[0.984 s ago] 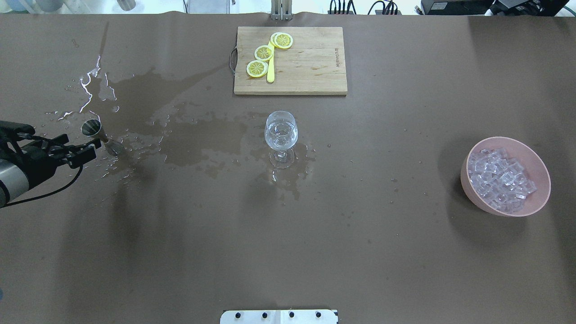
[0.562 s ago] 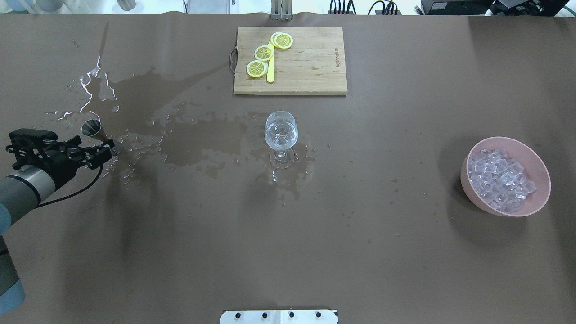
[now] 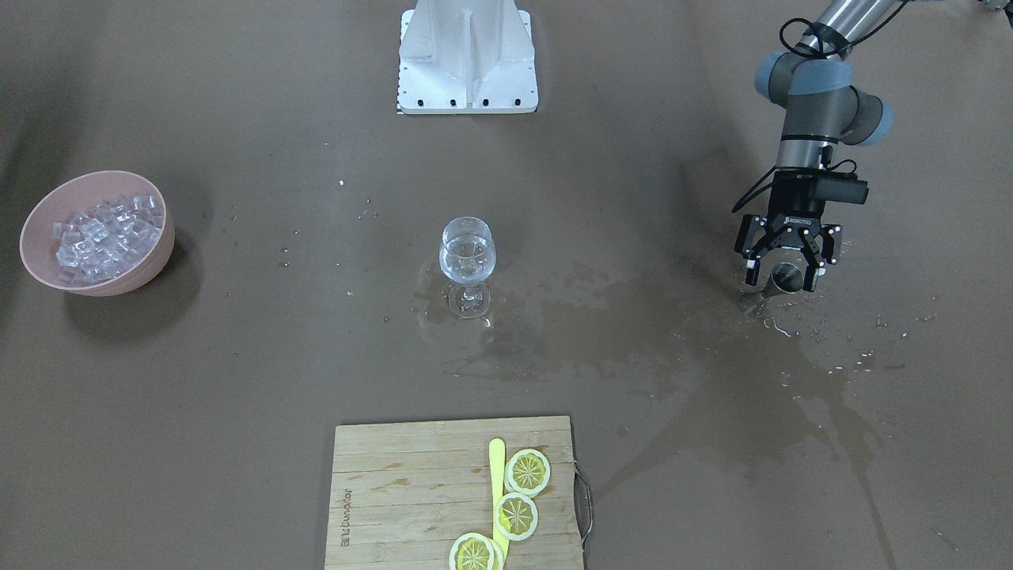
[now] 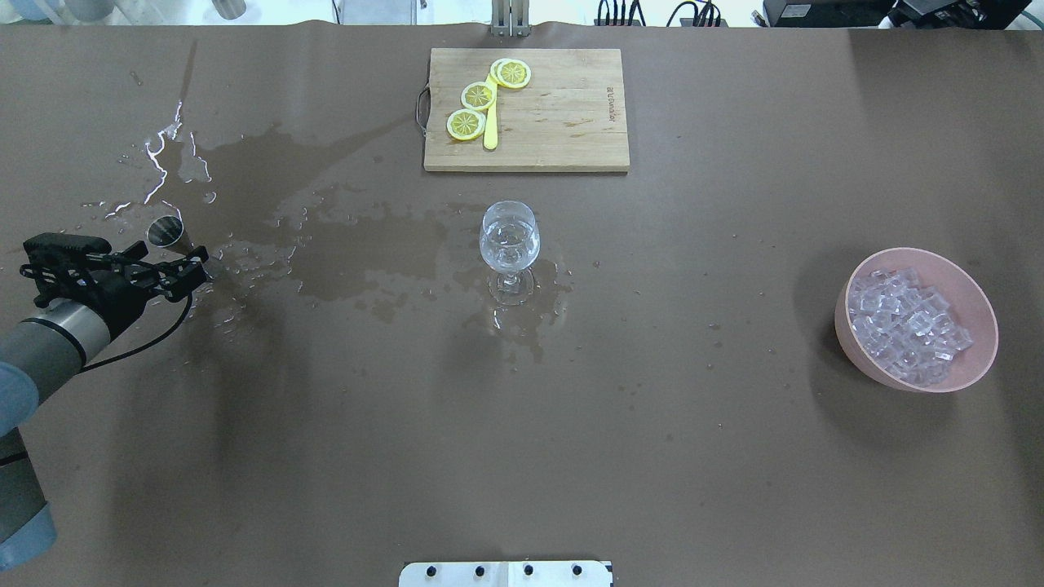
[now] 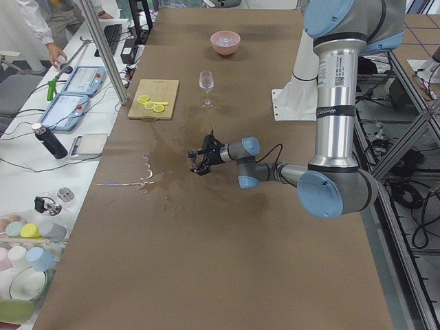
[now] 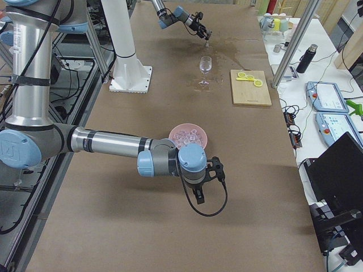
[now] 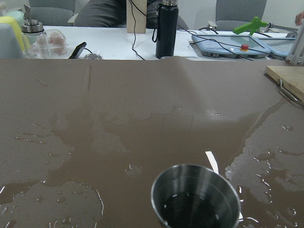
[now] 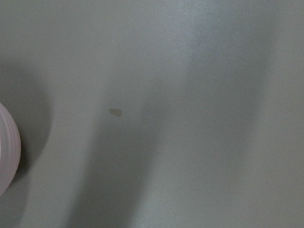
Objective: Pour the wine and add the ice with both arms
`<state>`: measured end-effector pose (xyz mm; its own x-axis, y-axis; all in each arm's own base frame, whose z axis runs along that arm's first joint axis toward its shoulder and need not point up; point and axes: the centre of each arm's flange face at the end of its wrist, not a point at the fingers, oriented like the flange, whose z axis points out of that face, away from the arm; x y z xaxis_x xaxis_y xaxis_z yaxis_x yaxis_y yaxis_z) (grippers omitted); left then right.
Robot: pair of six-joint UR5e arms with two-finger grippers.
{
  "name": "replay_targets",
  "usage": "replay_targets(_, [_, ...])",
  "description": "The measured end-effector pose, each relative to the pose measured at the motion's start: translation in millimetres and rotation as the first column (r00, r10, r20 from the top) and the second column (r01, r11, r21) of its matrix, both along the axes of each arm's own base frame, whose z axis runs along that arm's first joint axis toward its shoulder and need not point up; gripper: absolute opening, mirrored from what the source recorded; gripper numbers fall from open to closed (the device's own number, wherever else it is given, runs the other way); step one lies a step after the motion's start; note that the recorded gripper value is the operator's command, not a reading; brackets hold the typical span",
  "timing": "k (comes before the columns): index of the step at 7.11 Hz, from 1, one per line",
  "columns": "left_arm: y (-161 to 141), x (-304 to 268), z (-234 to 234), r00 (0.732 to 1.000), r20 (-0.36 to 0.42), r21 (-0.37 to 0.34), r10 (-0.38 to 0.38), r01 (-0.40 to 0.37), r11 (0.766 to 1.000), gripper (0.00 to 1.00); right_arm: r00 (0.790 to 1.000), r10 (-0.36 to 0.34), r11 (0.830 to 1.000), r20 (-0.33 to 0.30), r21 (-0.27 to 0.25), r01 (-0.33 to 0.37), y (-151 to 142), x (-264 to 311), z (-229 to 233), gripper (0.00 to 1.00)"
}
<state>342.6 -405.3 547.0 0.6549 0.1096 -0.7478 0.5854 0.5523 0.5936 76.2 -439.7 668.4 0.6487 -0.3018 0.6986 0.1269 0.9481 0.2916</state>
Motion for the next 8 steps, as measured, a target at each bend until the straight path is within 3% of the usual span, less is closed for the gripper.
replay_targets(2, [-5.8,10.3,1.7,1.0,0.003,-0.001,-0.003,0.003,1.0,0.94,1.0,0.0,1.0,0.0,0.002,0.0,-0.4,-0.1,-0.8,1.0])
replay_targets(3, [-6.9,12.1,3.6,1.0,0.007,-0.002,-0.003,0.003,1.0,0.83,1.0,-0.001,1.0,0.001,0.003,0.001,-0.5,-0.4,-0.9,1.0])
replay_targets(5, [-7.8,14.8,4.3,1.0,0.009,-0.003,-0.002,0.002,1.0,0.76,1.0,-0.001,1.0,0.0,0.004,0.001,-1.0,-0.6,-1.4,1.0])
replay_targets(6, [-8.0,15.6,4.6,1.0,0.009,-0.003,-0.001,0.001,1.0,0.65,1.0,-0.001,1.0,0.0,0.004,0.001,-1.2,-0.5,-1.5,1.0])
replay_targets(8, [-8.1,16.2,6.2,1.0,0.012,-0.004,0.001,-0.001,1.0,0.27,1.0,-0.002,1.0,-0.001,0.006,0.002,-1.3,-0.5,-1.6,1.0])
